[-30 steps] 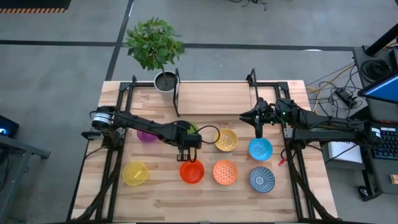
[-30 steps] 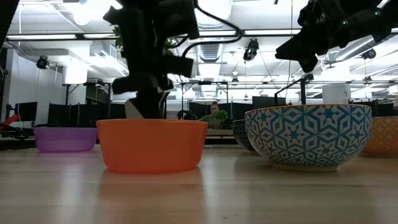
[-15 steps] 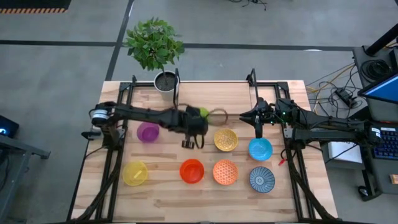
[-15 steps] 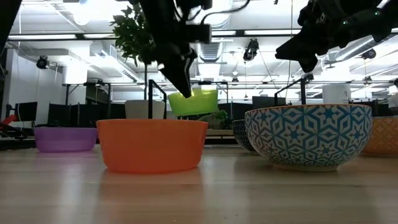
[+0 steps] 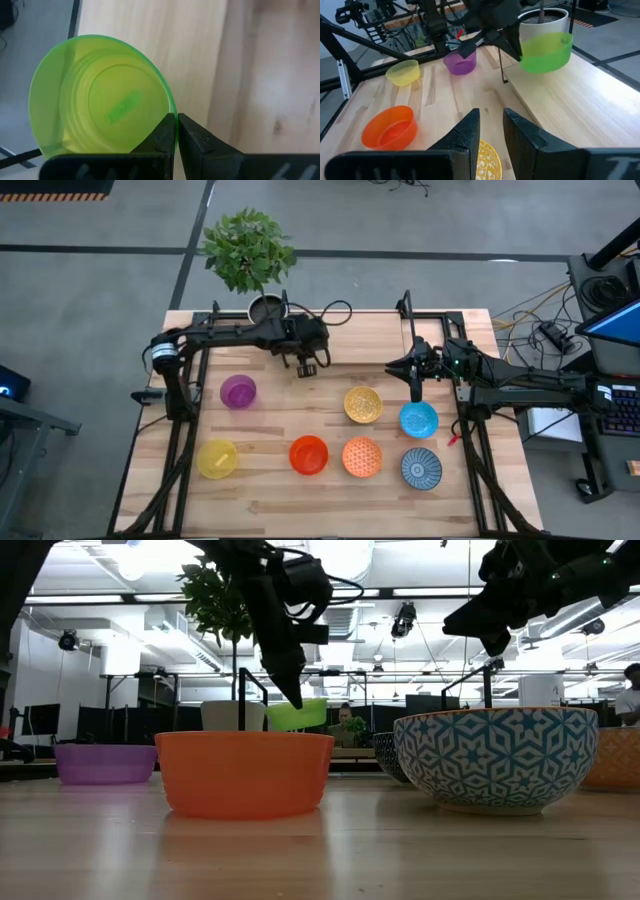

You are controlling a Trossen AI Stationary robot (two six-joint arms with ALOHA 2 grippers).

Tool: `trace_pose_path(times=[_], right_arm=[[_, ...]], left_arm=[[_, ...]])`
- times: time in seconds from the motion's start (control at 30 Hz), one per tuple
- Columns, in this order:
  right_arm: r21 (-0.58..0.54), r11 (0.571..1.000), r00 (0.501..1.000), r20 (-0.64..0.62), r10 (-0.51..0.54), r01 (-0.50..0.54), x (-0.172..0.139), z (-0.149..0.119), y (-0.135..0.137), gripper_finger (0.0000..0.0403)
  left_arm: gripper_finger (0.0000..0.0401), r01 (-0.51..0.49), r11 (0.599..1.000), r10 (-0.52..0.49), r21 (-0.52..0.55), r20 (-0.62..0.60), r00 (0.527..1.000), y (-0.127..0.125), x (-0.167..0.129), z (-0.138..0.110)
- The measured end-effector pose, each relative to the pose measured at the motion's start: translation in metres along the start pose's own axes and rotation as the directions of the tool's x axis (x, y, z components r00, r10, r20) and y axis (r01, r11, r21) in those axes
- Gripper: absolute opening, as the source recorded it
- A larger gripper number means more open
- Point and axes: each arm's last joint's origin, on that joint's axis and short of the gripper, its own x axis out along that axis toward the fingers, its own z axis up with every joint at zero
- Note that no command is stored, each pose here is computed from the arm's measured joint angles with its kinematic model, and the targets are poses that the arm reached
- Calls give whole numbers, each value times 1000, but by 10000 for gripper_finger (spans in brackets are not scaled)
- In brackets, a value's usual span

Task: Place and stack bowls onto a shelf
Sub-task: Put the green transparent bowl on the shelf

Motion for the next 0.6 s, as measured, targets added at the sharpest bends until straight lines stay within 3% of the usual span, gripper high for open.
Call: trace_pose_path(times=[0.6], right_arm=[[-17, 1000, 1000, 0, 0, 0, 0, 0, 0, 75]], left_arm=[[11, 5, 1000, -5, 2, -52, 999, -1, 32, -2]])
